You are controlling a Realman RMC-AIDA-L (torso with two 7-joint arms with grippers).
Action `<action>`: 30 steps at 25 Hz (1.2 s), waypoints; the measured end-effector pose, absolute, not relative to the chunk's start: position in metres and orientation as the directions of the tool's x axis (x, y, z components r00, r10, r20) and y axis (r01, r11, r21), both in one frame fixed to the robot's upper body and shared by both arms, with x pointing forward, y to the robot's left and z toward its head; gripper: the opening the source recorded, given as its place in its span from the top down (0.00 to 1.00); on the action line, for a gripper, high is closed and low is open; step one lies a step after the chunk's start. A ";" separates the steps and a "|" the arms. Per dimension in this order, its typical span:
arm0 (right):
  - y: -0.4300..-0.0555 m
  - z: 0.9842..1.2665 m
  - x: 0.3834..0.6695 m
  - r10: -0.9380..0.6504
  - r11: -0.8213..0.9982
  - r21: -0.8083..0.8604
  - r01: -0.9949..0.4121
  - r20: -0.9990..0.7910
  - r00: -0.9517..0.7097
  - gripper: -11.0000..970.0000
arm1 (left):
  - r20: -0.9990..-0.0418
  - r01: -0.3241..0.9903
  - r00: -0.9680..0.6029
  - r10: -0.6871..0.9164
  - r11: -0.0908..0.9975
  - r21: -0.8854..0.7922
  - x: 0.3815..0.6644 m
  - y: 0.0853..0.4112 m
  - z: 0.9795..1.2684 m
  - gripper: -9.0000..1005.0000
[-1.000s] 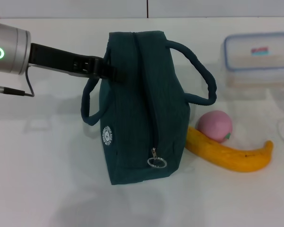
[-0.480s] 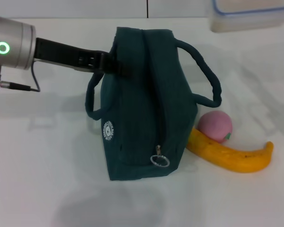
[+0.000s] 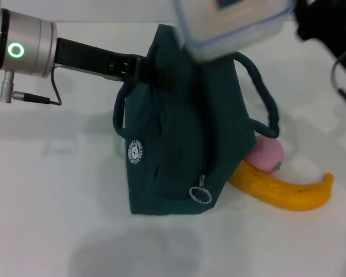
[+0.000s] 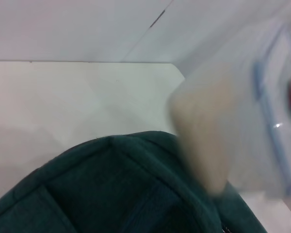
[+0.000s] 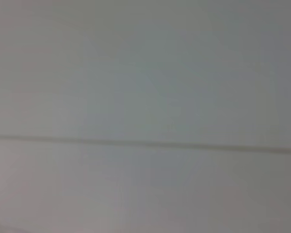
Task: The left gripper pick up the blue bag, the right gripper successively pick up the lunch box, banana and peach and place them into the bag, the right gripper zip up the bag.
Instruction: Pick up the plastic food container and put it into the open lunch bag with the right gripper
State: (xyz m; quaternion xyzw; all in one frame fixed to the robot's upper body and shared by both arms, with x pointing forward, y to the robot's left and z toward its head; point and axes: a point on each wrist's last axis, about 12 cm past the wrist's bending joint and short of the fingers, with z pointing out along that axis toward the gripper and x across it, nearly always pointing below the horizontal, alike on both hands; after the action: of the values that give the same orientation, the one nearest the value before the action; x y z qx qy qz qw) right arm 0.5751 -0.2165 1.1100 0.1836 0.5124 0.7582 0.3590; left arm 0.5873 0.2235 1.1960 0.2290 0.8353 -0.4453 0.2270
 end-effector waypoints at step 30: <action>-0.201 1.088 0.576 0.531 0.072 0.943 -0.325 -0.312 -0.788 0.84 | -0.588 0.598 -0.785 0.197 0.490 -0.635 0.591 0.220 1.197 0.94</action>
State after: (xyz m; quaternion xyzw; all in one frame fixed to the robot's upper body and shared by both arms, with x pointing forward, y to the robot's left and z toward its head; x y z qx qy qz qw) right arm 0.5759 -0.2015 1.0883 0.0779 0.6601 0.6768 0.3163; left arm 0.5907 0.2204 1.1974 0.2384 0.8331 -0.4453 0.2253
